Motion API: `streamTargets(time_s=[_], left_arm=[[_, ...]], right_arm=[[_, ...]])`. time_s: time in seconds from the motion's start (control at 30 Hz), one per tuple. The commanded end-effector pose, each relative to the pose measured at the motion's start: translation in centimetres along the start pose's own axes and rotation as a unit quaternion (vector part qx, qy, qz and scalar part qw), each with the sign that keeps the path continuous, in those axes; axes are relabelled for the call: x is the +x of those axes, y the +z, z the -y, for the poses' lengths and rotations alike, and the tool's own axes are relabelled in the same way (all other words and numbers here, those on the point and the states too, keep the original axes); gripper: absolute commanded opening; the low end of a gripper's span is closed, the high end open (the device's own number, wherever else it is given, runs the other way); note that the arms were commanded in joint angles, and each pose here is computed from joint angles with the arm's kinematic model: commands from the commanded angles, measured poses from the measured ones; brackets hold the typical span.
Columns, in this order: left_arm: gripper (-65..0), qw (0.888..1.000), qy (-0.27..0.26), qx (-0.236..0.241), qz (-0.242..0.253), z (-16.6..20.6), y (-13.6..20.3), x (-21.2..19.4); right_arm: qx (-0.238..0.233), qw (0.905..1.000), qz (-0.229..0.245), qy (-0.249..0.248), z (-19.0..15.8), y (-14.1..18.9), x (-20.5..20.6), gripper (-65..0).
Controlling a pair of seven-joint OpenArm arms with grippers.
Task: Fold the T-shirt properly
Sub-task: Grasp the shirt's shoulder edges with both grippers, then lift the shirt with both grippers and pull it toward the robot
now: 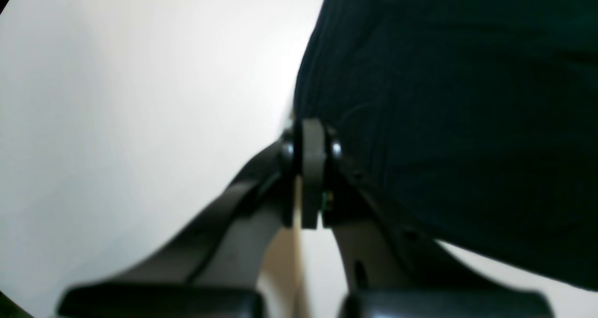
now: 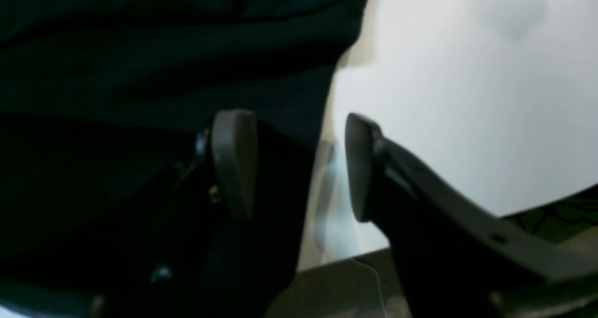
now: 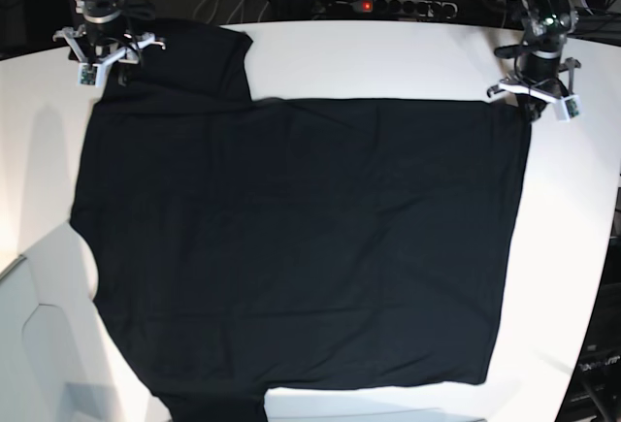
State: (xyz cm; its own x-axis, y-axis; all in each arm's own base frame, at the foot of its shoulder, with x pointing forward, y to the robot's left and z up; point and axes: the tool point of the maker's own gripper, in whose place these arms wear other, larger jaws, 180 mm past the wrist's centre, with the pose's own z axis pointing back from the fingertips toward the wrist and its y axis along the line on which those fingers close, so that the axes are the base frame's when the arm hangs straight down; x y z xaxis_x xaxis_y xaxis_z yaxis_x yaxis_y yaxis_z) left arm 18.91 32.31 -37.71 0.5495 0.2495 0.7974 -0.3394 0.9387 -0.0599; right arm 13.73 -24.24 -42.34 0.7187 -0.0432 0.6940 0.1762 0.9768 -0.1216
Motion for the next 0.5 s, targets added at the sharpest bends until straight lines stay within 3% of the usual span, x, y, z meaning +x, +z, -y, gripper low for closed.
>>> streamTargets(time_s=[0.0,0.1,0.2,0.47], left_arm=[[-65.0,1.000,-0.007,0.002,0.020,-0.3,0.2,1.2],[-65.0,1.000,-0.007,0.002,0.020,-0.3,0.2,1.2],[-65.0,1.000,-0.007,0.002,0.020,-0.3,0.2,1.2],[-65.0,1.000,-0.009,0.002,0.021,-0.2,0.5,1.3]], right_arm=[[0.009,0.9998,-0.010,0.013,0.0,0.2,-0.4,-40.8],[0.049,0.9983,-0.010,0.029,-1.4,0.3,-0.4,-53.5],[0.050,0.9982,-0.008,0.033,-0.8,0.3,-0.3,-65.0],[0.037,0.9985,0.020,0.036,0.3,0.8,1.8,-65.0]])
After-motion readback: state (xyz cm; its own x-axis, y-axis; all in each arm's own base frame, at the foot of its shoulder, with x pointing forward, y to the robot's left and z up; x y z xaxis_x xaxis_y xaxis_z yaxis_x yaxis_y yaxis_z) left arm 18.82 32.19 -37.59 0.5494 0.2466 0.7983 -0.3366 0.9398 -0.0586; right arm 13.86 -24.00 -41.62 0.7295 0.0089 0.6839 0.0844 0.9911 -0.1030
